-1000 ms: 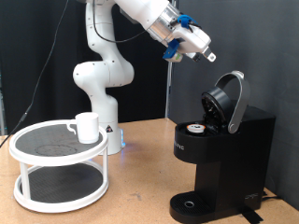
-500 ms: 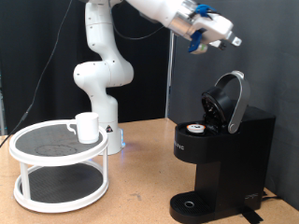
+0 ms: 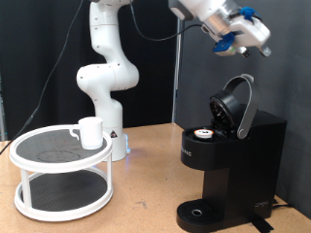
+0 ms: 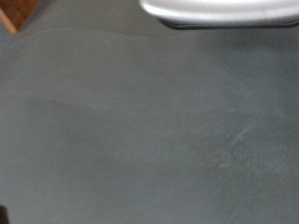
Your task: Make a cup of coffee with the keurig machine
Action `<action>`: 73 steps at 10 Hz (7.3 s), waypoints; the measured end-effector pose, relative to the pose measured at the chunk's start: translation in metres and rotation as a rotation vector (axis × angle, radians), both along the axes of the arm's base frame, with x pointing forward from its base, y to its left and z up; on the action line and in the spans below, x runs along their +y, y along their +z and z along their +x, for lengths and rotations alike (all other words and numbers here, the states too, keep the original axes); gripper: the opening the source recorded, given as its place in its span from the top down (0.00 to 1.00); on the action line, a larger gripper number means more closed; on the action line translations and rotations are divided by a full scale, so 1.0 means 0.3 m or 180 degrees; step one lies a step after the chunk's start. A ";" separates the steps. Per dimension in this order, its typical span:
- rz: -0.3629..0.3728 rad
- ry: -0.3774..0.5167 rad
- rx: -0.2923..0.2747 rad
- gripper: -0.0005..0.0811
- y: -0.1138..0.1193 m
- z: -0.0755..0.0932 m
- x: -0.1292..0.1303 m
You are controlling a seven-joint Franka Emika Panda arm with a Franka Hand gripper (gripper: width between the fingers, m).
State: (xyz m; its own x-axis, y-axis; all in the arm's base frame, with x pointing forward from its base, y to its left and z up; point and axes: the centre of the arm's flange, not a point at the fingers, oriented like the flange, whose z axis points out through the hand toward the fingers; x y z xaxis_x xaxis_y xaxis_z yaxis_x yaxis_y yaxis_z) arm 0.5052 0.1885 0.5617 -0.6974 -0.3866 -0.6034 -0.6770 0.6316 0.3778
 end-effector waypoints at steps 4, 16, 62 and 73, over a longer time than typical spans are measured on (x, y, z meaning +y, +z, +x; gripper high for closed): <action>-0.0143 0.0083 -0.0024 0.09 -0.038 0.010 0.173; -0.0422 0.0223 0.0227 0.98 -0.108 0.033 0.012; -0.1330 -0.0247 0.0086 0.99 -0.576 0.181 -0.539; -0.0695 -0.0366 -0.0216 0.99 -0.398 0.087 -0.587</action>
State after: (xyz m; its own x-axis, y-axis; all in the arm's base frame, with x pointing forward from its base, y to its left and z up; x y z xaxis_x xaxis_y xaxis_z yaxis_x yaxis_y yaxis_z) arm 0.5312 0.0124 0.4422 -0.7052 -0.4333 -0.5612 -0.6151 0.7676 0.1802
